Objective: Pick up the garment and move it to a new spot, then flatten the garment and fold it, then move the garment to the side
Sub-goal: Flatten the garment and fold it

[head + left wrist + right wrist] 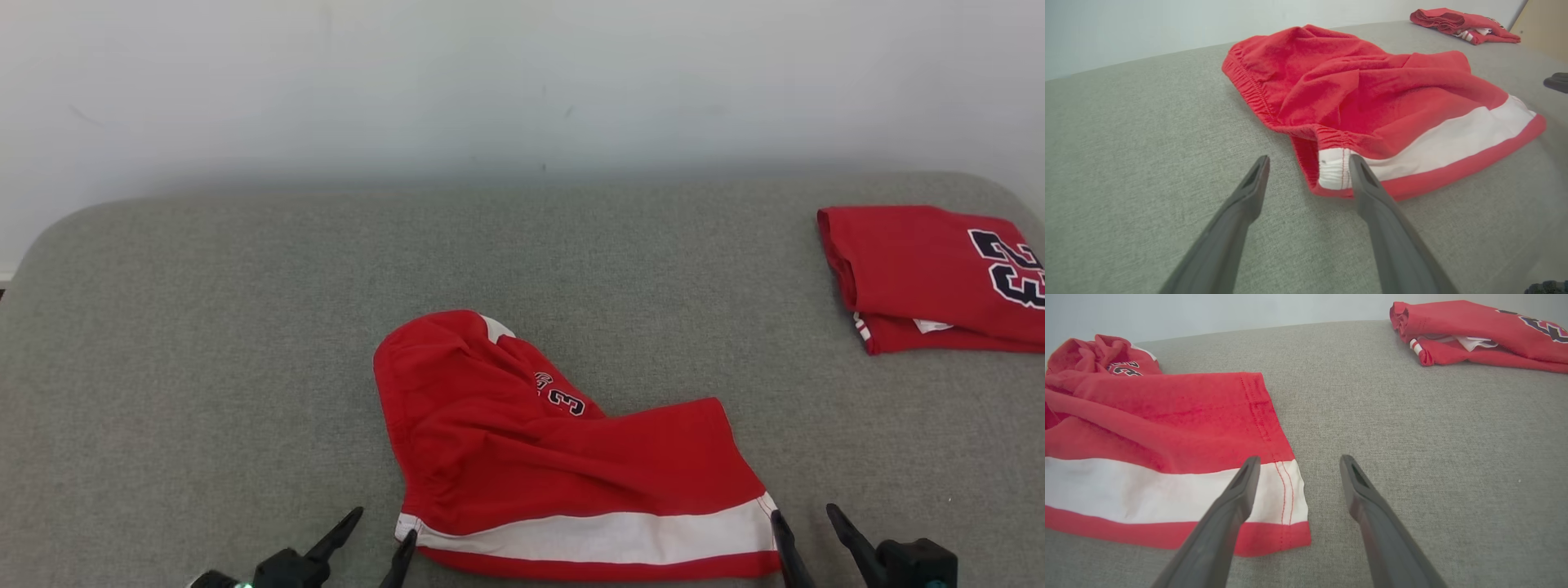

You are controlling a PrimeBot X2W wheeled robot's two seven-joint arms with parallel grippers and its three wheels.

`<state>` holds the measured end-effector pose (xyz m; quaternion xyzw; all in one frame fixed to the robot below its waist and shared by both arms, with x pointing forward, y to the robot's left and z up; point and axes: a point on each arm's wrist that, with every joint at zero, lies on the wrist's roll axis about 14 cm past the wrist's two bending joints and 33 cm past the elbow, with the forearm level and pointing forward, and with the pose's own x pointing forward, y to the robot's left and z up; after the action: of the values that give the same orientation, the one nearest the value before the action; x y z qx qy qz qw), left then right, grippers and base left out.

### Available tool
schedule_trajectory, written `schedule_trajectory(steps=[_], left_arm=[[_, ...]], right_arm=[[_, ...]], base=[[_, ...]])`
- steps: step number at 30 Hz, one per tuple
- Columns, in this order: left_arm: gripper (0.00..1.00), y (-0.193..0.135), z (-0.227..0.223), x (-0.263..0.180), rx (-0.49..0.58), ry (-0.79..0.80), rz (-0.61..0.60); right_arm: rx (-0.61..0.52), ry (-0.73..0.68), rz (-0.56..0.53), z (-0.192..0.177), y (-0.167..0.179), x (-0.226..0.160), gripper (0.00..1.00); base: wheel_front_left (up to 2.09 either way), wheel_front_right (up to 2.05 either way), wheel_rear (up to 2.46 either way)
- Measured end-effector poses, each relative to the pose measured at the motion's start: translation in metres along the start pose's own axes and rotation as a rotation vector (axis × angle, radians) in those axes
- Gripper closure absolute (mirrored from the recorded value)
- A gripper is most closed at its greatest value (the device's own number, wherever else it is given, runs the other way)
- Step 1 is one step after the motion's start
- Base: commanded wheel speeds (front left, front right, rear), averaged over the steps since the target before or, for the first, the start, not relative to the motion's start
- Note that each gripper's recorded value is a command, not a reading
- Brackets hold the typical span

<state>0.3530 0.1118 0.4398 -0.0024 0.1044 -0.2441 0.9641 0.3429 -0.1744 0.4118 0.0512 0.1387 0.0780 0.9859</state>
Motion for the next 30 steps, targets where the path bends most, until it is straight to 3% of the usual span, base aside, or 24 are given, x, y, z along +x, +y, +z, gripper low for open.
schedule_trajectory(steps=[16,17,18,19,26,30], left_arm=[[0.00,-0.010,-0.027,0.028,0.027,0.141,-0.142],[0.31,-0.010,-0.028,0.029,0.018,0.146,-0.145],[1.00,-0.012,-0.029,0.031,0.016,0.149,-0.155],[1.00,-0.013,-0.028,0.032,0.012,0.148,-0.160],[1.00,-0.013,-0.018,0.030,-0.037,0.105,-0.143],[1.00,-0.013,0.003,0.028,-0.059,0.031,-0.126]], right_arm=[[0.006,0.124,0.026,-0.035,0.006,0.019,0.00],[0.007,0.132,0.028,-0.036,0.007,0.020,0.00],[0.009,0.144,0.034,-0.039,0.009,0.023,0.56],[0.012,0.143,0.035,-0.038,0.009,0.024,1.00],[0.013,0.109,0.053,-0.029,0.012,0.031,1.00],[0.029,0.025,0.068,-0.005,0.017,0.032,1.00]], base=[[0.00,0.00,0.00],[0.00,0.00,0.00],[0.00,0.00,0.00],[0.00,0.00,0.00],[0.00,0.00,0.00],[0.00,0.00,0.00]])
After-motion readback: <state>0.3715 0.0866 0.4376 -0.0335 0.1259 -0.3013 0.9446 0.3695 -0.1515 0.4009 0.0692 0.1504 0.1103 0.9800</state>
